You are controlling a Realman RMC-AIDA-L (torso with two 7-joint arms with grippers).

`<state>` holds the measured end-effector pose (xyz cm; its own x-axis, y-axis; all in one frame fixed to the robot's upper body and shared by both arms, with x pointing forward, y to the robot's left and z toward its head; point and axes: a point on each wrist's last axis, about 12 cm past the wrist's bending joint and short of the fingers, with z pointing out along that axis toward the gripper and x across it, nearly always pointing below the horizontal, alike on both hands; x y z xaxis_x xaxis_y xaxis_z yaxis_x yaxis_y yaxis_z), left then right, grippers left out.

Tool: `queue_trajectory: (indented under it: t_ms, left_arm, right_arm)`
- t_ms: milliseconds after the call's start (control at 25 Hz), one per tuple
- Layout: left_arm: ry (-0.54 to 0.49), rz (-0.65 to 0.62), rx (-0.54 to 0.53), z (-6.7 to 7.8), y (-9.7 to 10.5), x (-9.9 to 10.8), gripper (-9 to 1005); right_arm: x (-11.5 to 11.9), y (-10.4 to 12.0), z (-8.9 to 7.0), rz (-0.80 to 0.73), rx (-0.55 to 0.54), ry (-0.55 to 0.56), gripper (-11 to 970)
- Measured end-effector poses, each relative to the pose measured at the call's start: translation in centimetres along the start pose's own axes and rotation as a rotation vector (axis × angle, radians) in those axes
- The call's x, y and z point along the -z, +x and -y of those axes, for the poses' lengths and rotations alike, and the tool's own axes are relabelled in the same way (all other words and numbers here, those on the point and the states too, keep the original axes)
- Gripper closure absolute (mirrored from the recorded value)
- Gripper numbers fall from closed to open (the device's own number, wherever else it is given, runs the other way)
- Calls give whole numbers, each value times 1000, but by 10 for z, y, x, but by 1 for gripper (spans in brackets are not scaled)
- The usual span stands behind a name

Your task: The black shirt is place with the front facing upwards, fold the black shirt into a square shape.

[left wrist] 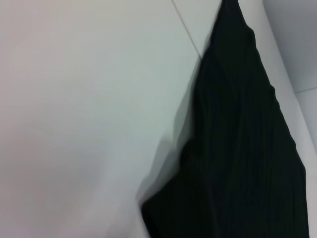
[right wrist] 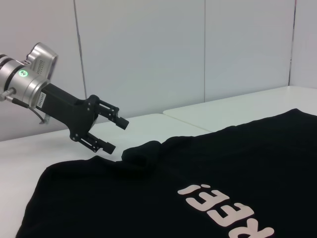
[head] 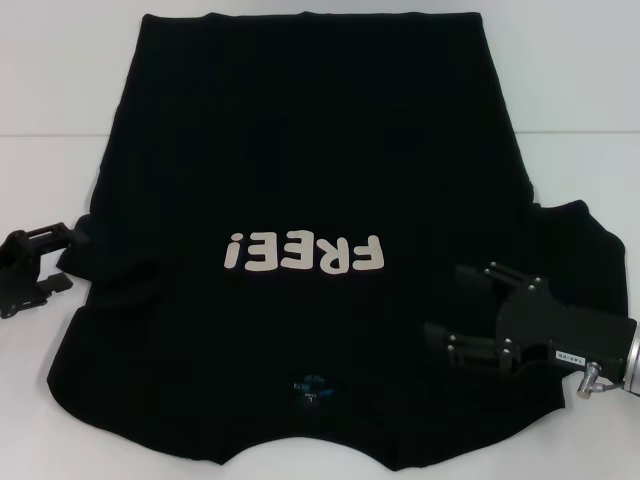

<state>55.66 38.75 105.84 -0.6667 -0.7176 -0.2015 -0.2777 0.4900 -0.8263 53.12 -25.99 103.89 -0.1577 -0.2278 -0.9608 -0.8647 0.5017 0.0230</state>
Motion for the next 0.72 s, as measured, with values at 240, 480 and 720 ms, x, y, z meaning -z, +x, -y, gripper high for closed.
queue_trajectory:
  t_ms: [240,480,720]
  left_arm:
    - [-3,-45,-90,8,1,-3,247]
    - [-16,-36,-198,14,-10,2,248]
    - [-47,-66,-142,17,-9,-4,250]
  right_arm:
    - [0,0,0,0,0,0,15]
    - [-1,-1,0,1,2,-1,14]
    - [-1,0,0,1,0,-1,15]
